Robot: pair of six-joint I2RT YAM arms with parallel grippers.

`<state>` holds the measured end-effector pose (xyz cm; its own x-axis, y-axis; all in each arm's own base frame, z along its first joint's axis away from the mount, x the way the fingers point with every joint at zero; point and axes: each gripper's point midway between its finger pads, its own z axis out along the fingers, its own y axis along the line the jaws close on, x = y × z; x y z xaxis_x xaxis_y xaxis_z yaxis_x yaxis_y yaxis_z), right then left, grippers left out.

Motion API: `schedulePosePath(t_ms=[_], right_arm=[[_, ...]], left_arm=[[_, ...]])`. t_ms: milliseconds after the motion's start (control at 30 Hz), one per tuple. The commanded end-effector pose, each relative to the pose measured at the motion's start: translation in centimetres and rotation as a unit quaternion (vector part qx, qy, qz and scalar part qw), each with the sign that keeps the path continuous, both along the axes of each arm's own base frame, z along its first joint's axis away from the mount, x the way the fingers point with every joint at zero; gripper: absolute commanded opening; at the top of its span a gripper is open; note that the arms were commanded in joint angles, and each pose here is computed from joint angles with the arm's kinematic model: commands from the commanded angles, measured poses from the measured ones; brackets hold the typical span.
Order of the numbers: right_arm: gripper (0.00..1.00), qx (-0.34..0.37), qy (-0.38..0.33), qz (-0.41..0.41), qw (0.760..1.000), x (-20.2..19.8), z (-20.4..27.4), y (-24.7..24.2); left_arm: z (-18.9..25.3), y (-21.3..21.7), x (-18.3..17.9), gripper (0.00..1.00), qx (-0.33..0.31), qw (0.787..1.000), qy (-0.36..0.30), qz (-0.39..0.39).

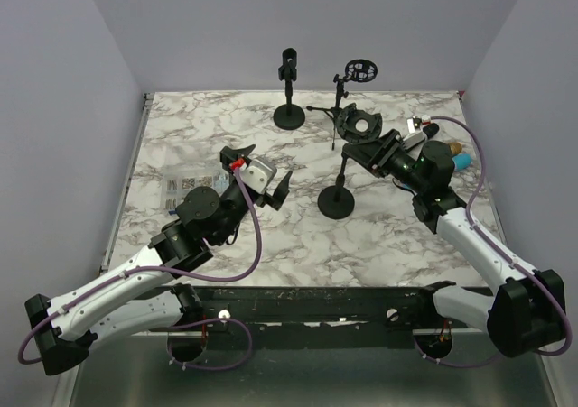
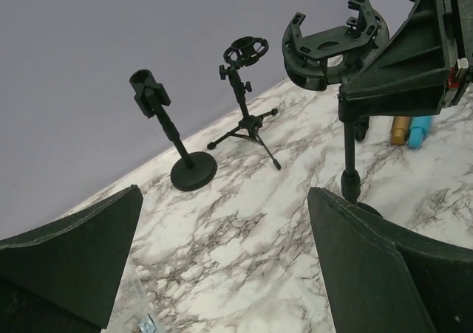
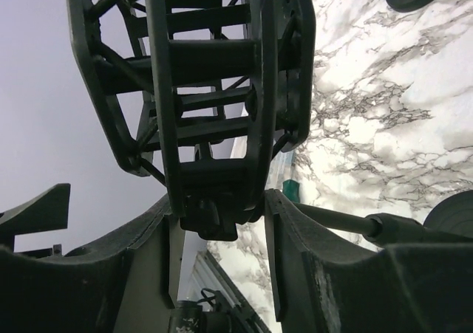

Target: Remove the microphone from the stand

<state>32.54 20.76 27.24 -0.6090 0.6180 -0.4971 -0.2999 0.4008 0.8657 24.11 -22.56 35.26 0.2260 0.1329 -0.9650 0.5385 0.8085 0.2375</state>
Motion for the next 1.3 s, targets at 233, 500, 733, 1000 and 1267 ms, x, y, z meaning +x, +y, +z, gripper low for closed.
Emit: schedulePosePath(t_ms=[233,500,733,1000,1267], right_arm=[[0.4,-0.017,0.016,-0.037,0.999,0.3,-1.8,0.0],[0.39,-0.067,0.059,-0.038,0.995,-1.4,-6.5,0.0],[0.38,-0.111,0.082,-0.037,0.99,-2.7,-10.7,-0.5],[0.38,-0.145,0.09,-0.025,0.985,-3.4,-13.7,-0.3],[0.38,-0.172,0.083,-0.016,0.981,-4.0,-15.1,-0.2]], left_arm=[[1.3,-0.2,-0.7,0.99,-0.016,1.0,-0.007,-0.016],[1.3,-0.4,-0.9,0.99,-0.017,1.0,-0.005,-0.022],[0.3,-0.9,-0.4,0.99,-0.004,1.0,0.004,-0.018],[-1.2,-1.8,0.2,0.99,0.008,1.0,0.023,-0.015],[-3.7,-3.0,1.5,0.99,0.001,0.994,0.106,0.015]])
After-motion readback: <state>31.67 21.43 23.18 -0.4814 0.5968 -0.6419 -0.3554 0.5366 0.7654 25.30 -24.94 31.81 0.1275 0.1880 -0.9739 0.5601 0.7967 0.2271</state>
